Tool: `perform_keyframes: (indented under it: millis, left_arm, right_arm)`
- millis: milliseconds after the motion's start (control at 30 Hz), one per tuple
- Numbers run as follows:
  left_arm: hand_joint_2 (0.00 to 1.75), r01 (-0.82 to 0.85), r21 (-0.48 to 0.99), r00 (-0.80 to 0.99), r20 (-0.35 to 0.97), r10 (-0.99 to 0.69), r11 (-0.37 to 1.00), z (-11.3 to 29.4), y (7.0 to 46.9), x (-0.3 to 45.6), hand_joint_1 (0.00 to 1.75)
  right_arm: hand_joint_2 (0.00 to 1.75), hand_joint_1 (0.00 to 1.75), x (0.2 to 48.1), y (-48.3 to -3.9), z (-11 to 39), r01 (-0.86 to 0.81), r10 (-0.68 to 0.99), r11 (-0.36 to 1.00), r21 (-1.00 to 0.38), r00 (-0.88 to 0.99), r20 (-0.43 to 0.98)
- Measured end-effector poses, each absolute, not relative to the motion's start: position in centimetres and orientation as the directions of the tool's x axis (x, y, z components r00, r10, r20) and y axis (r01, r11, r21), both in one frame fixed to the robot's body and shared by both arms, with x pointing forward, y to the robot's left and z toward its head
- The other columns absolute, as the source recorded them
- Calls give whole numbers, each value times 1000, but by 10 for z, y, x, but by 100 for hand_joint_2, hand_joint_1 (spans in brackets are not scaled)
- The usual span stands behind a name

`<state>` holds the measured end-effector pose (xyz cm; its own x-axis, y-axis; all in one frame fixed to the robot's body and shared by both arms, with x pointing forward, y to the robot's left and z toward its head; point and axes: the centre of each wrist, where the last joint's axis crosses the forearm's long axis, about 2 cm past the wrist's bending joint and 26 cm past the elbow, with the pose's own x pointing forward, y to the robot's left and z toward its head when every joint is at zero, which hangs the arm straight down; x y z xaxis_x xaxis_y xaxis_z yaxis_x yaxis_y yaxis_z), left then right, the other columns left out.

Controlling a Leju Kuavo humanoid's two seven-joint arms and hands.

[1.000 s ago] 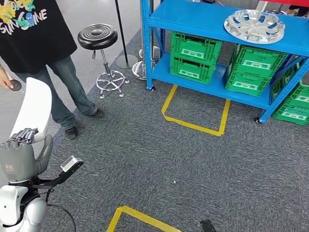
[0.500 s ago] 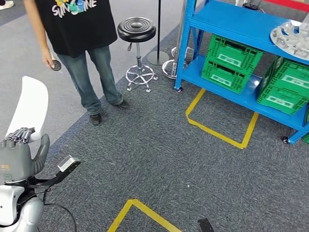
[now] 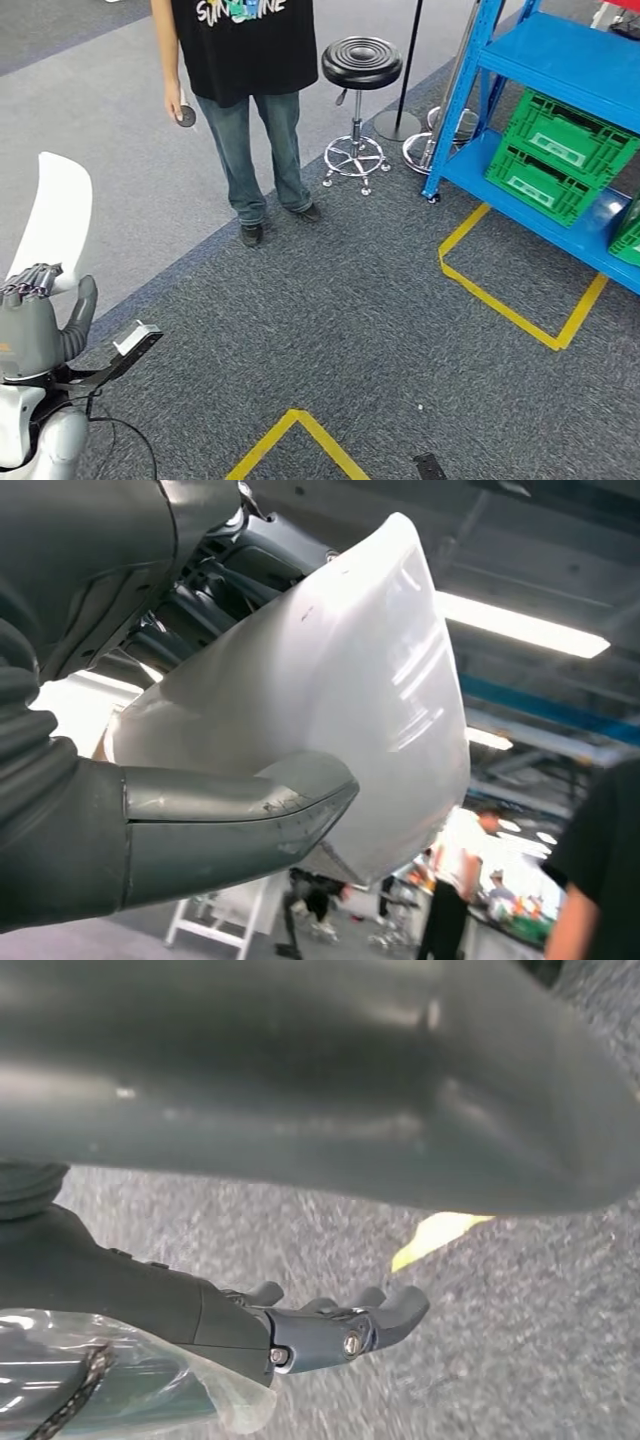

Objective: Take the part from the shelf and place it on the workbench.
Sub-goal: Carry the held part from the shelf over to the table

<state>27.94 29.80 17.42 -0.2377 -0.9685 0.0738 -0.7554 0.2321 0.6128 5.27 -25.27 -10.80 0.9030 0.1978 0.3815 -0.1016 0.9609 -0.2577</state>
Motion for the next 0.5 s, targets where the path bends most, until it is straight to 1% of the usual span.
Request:
perform_keyframes:
  millis: [500]
  left_arm:
    - [175,-768,604,-214,68,-974,211,179,298,282,175]
  right_arm:
    - [0,0,54,-251,-108,-102,199,959,-264,906,374]
